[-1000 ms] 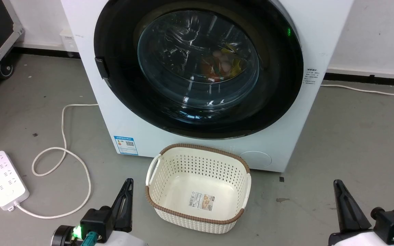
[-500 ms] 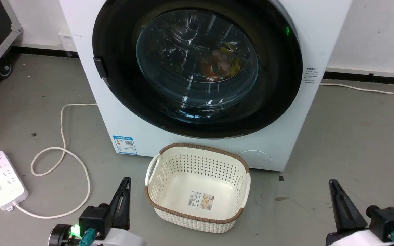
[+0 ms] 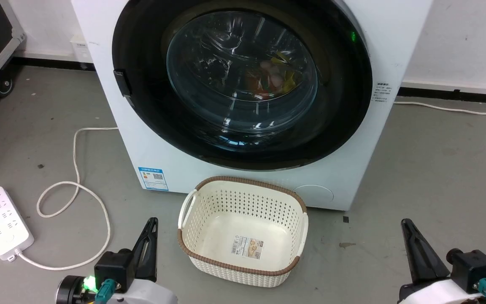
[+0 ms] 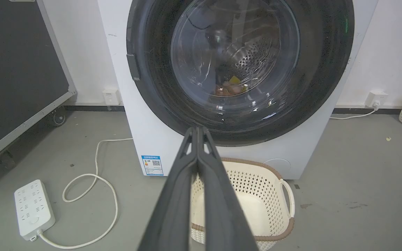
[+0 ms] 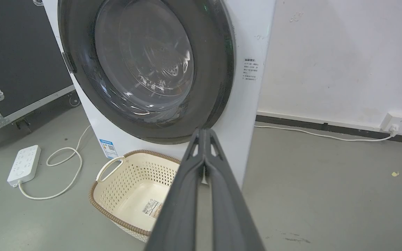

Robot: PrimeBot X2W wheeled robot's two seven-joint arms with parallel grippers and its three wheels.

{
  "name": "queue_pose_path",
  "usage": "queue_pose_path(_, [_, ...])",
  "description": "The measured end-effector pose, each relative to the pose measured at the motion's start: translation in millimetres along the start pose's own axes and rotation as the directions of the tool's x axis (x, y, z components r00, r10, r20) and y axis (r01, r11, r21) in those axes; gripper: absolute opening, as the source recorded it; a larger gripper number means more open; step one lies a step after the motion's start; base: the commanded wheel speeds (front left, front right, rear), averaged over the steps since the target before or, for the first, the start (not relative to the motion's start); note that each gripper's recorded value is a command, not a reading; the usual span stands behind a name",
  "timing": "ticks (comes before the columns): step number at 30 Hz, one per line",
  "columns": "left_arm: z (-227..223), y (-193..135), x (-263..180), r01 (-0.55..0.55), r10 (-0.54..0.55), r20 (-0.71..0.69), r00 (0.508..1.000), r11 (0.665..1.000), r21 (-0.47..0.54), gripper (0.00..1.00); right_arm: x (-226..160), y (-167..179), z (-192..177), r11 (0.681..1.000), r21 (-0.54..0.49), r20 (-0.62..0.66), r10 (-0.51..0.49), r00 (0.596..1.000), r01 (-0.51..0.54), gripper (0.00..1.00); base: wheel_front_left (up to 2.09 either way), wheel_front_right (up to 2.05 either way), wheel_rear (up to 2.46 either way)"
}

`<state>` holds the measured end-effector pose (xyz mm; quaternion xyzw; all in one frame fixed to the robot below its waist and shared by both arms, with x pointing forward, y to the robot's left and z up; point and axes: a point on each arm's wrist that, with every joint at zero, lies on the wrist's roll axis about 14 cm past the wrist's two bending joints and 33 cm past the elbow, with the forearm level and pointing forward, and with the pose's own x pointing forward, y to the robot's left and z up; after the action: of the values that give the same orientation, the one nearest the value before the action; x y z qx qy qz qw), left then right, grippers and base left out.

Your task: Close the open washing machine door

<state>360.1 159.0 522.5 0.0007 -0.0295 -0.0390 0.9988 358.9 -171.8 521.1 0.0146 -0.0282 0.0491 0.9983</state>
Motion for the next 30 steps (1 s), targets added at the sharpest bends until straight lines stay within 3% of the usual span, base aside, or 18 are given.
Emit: queue_pose_path(30, [-0.7, 7.5, 3.9, -0.031, 0.032, -0.035, 0.999, 0.999, 0.018, 0.0, 5.9, 4.6, 0.6, 0.999, -0.032, -0.035, 0.016, 0.999, -0.017, 0.0, 0.0, 0.0, 0.0])
